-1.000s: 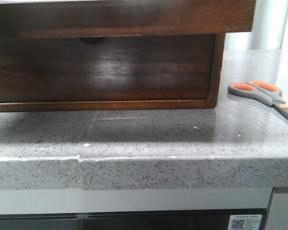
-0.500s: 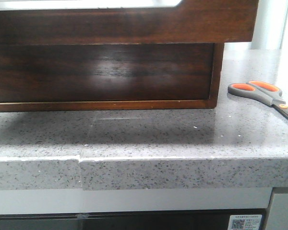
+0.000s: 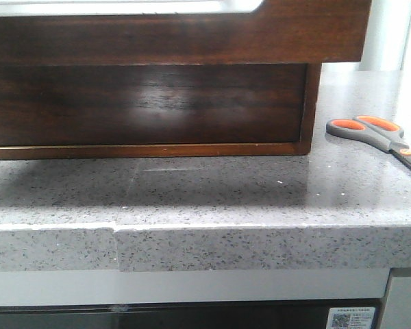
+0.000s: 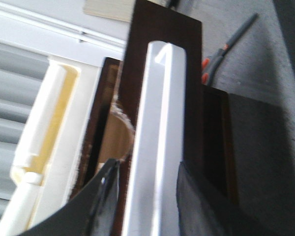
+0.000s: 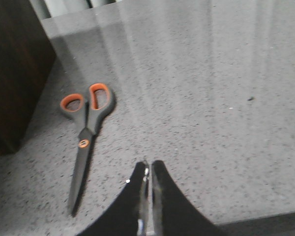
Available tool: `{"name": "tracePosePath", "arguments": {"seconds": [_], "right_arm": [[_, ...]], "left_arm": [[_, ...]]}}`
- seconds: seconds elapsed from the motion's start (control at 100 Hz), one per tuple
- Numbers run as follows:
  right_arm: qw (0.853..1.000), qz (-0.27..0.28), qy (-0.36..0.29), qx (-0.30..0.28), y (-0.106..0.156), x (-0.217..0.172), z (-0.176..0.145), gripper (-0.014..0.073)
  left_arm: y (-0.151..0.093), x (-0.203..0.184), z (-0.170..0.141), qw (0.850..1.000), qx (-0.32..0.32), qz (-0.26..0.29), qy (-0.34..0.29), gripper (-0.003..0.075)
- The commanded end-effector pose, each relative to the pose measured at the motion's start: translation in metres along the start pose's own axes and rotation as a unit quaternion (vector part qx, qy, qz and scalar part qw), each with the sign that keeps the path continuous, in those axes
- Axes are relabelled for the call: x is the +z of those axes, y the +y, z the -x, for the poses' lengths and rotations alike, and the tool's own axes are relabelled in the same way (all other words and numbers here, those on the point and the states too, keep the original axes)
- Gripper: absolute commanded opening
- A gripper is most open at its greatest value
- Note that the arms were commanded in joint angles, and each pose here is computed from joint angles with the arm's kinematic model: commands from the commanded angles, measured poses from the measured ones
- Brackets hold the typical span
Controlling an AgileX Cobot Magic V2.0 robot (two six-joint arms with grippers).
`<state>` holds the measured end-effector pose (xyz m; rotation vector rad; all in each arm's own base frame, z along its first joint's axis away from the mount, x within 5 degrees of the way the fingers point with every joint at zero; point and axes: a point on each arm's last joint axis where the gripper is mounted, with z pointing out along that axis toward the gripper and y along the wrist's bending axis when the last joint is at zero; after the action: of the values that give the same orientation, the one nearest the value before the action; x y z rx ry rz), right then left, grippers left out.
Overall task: Put scissors in drawer with both arms
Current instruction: 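Pull the wooden drawer open toward the robot with the left gripper, then lower the right gripper onto the grey-orange scissors and grasp them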
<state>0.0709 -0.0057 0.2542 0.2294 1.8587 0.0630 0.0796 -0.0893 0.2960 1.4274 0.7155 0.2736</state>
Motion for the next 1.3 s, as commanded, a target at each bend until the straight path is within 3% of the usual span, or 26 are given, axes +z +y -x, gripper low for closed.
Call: {"name": "tracePosePath", "arguments": {"seconds": [0.0,0.23,0.3,0.45,0.52,0.83,1.01,1.29], "right_arm": [[0.999,0.024,-0.033,-0.014,0.005,-0.001,0.015,-0.0041],[0.998,0.032,0.041,-0.044,0.012,0.011,0.026,-0.0015],[0.996,0.027,0.07,-0.047,0.015,0.02,0.035,0.0069],[0.987,0.025,0.136,-0.077,0.024,0.042,0.058,0.0335],[0.982,0.027,0.169,-0.084,0.03,0.054,0.069,0.0394],[0.95,0.017,0.295,-0.098,0.054,0.115,0.107,0.04],[0.93,0.018,0.352,-0.104,0.066,0.146,0.108,0.04],[0.913,0.034,0.386,-0.126,0.088,0.176,0.101,0.04]], "left_arm": [[0.017,-0.009,0.011,0.997,-0.047,0.053,-0.033,0.0272],[0.032,-0.038,0.024,0.982,-0.098,0.144,-0.066,0.0272],[0.034,-0.045,0.026,0.979,-0.099,0.16,-0.072,0.0272],[0.035,-0.053,0.027,0.978,-0.094,0.176,-0.066,0.0272],[0.035,-0.053,0.027,0.978,-0.096,0.177,-0.062,0.0272],[0.036,-0.053,0.026,0.975,-0.109,0.181,-0.062,0.0272],[0.036,-0.053,0.025,0.975,-0.117,0.18,-0.057,0.0272],[0.036,-0.053,0.024,0.975,-0.118,0.18,-0.051,0.0272]]}}
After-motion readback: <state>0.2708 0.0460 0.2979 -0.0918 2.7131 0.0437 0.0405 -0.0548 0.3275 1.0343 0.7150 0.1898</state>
